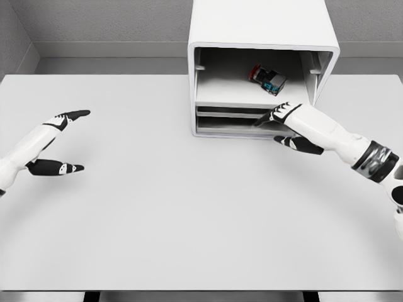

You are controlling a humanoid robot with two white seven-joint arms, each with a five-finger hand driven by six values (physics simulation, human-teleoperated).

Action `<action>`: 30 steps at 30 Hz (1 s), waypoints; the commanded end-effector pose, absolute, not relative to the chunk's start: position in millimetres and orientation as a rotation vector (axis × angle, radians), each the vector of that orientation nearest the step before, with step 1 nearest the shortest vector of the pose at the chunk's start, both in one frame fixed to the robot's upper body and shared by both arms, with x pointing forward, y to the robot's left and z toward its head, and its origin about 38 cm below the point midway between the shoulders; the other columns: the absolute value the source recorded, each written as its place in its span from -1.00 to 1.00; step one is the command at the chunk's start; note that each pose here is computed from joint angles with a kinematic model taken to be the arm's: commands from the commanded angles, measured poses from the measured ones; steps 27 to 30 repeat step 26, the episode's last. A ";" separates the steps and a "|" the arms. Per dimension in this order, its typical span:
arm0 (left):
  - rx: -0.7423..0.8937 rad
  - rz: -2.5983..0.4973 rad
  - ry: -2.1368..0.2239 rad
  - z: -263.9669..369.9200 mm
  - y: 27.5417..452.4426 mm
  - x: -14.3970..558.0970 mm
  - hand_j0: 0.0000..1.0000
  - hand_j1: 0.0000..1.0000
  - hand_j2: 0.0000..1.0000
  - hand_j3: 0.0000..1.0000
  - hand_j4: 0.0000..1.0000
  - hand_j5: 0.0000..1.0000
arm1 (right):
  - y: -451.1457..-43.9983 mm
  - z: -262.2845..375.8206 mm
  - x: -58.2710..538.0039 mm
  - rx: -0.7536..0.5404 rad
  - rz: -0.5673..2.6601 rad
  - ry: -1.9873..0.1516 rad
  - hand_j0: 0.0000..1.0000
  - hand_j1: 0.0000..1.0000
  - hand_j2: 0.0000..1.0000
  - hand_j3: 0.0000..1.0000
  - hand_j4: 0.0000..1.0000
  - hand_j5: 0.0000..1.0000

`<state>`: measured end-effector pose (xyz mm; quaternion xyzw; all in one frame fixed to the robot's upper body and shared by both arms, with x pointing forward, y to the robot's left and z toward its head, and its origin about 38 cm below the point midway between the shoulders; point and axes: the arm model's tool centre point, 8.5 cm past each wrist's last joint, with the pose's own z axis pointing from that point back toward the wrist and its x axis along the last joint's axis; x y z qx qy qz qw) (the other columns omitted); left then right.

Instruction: Slide open multi-storey tabletop storage cabinets and put open load switch and slide close multi-storey tabletop storage cabinets

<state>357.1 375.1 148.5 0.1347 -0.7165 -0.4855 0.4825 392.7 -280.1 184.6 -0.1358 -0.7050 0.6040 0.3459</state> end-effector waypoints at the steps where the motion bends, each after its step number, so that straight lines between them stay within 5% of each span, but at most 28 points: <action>1: 0.323 -1.173 -1.753 149.0 375.2 357.1 1.00 1.00 1.00 1.00 1.00 1.00 | -281.3 182.7 393.4 -0.345 1.558 -1.825 0.36 0.36 0.36 0.36 0.36 0.36; 17: 0.322 -1.169 -1.753 148.2 374.9 356.7 1.00 1.00 1.00 1.00 1.00 1.00 | -278.1 186.7 392.2 -0.339 1.554 -1.846 0.41 0.41 0.41 0.41 0.41 0.41; 30: 0.309 -1.155 -1.749 144.1 376.3 353.5 1.00 1.00 1.00 1.00 1.00 1.00 | -314.5 191.6 356.8 -0.384 1.541 -1.817 0.41 0.41 0.41 0.41 0.41 0.41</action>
